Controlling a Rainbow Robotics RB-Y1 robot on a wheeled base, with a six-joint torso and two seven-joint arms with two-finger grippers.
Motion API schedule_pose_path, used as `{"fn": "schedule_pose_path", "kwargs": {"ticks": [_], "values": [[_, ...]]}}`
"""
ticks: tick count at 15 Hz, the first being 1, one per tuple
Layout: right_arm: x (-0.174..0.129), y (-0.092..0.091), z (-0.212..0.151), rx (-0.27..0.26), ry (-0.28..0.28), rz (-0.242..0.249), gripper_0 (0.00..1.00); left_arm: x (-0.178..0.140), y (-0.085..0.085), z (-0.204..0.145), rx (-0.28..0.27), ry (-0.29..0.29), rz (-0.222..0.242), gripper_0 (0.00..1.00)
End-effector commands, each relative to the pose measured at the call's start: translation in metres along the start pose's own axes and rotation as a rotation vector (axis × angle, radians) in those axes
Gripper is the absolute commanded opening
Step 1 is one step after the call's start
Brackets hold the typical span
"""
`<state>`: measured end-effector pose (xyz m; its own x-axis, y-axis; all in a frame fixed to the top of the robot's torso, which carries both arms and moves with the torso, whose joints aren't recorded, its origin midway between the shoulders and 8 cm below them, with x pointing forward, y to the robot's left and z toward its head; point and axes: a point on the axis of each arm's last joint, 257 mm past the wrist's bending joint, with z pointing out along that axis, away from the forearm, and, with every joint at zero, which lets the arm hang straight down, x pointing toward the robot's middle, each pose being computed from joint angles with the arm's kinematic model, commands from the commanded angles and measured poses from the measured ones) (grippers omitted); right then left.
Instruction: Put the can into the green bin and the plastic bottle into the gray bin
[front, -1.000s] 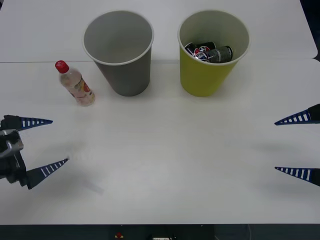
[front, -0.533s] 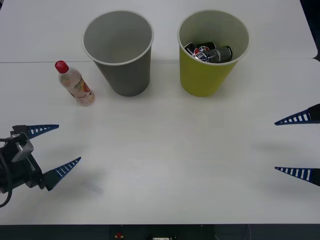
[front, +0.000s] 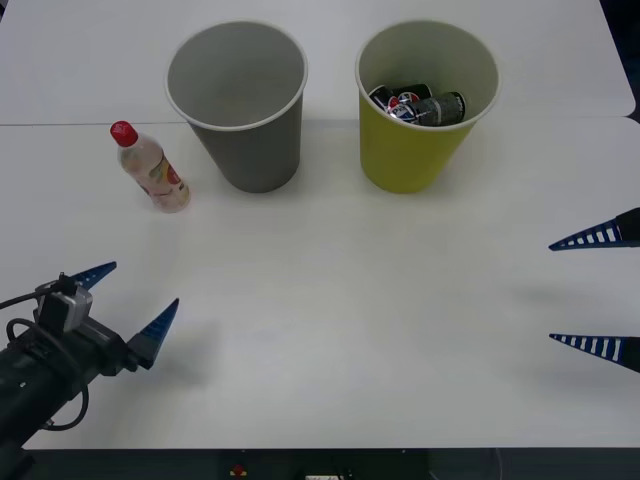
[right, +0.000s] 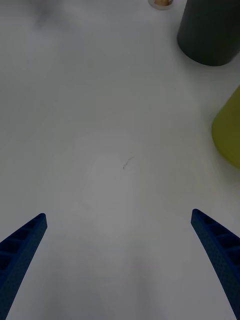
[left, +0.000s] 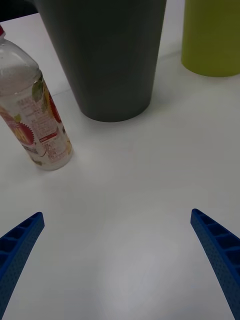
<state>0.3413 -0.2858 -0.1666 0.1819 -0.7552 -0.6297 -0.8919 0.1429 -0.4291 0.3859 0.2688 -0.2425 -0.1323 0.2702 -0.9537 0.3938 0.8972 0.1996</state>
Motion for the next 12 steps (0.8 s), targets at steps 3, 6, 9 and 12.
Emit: {"fn": "schedule_pose_path", "kwargs": {"ticks": [3,6,9,12], "values": [[0.000,0.000,0.000,0.000,0.000,0.000,1.00,0.005,0.020,0.014,-0.212,-0.018,-0.152,1.00],[0.000,0.000,0.000,0.000,0.000,0.000,1.00,0.005,0.027,0.029,-0.248,-0.038,-0.271,1.00],[0.000,0.000,0.000,0.000,0.000,0.000,1.00,0.006,0.036,0.051,-0.269,-0.054,-0.303,1.00],[0.000,0.000,0.000,0.000,0.000,0.000,1.00,0.001,0.041,0.071,-0.268,-0.068,-0.308,1.00]]}}
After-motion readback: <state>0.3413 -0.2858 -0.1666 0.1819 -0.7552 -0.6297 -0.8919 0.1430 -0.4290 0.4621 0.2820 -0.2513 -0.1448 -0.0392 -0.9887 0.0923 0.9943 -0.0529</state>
